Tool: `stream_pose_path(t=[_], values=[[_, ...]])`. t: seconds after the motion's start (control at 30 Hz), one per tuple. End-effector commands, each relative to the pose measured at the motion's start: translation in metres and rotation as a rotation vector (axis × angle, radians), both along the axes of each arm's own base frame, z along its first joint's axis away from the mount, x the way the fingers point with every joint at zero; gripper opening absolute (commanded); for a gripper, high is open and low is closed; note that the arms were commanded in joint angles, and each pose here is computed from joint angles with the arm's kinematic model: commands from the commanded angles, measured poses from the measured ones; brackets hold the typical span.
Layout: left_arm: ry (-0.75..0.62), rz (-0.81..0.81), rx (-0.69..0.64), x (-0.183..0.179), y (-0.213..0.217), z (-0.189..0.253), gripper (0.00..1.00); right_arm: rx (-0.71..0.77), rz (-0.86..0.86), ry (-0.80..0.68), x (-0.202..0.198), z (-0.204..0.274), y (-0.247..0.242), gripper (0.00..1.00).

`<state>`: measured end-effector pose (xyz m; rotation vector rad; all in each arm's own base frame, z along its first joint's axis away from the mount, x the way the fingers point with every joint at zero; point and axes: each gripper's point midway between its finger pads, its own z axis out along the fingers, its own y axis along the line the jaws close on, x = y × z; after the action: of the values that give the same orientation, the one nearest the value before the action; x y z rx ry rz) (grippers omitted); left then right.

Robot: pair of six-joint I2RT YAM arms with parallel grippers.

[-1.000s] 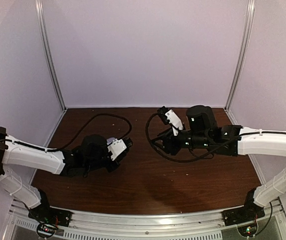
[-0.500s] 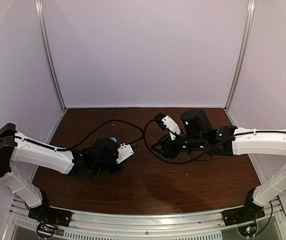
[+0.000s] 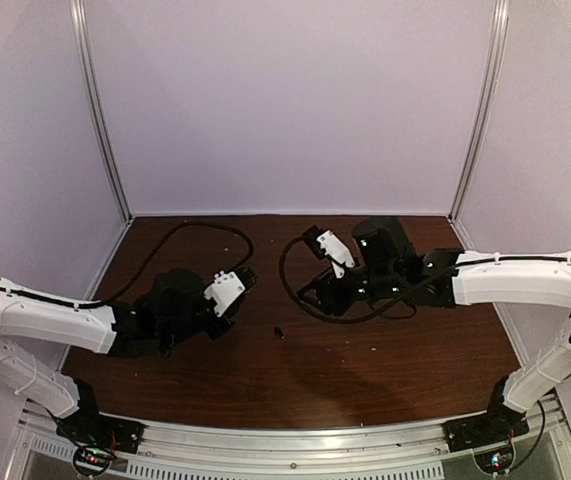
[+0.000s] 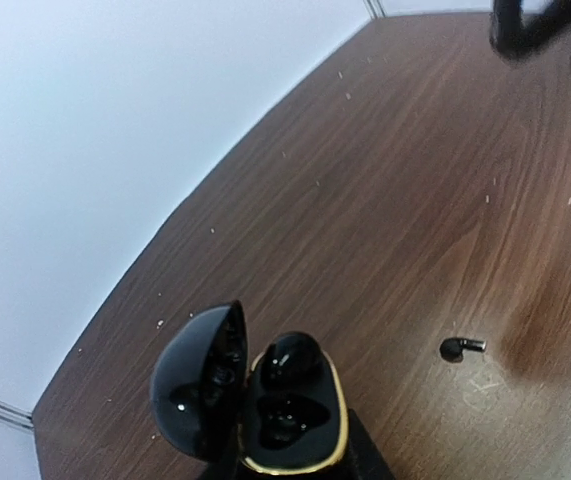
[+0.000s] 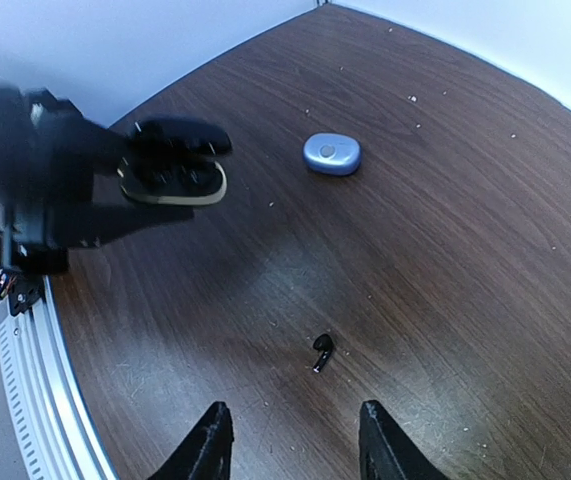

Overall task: Insert the wireless bluetooth earbuds into the charging case
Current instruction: Move the left earbud to the corner of the board.

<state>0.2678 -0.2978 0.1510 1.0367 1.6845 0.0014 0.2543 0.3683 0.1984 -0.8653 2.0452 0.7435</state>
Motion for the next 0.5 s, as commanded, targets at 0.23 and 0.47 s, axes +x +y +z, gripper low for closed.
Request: stream_pose_path(t=[0.23, 0.47], values=[[-0.019, -0.003, -0.467, 0.001, 0.032, 0.077, 0.00, -0.116, 0.125, 0.136, 0.013, -0.065, 0.049, 0.44], [-0.025, 0.005, -0.508, -0.001, 0.038, 0.084, 0.00, -0.329, 0.115, 0.265, 0.023, -0.116, 0.054, 0.45]])
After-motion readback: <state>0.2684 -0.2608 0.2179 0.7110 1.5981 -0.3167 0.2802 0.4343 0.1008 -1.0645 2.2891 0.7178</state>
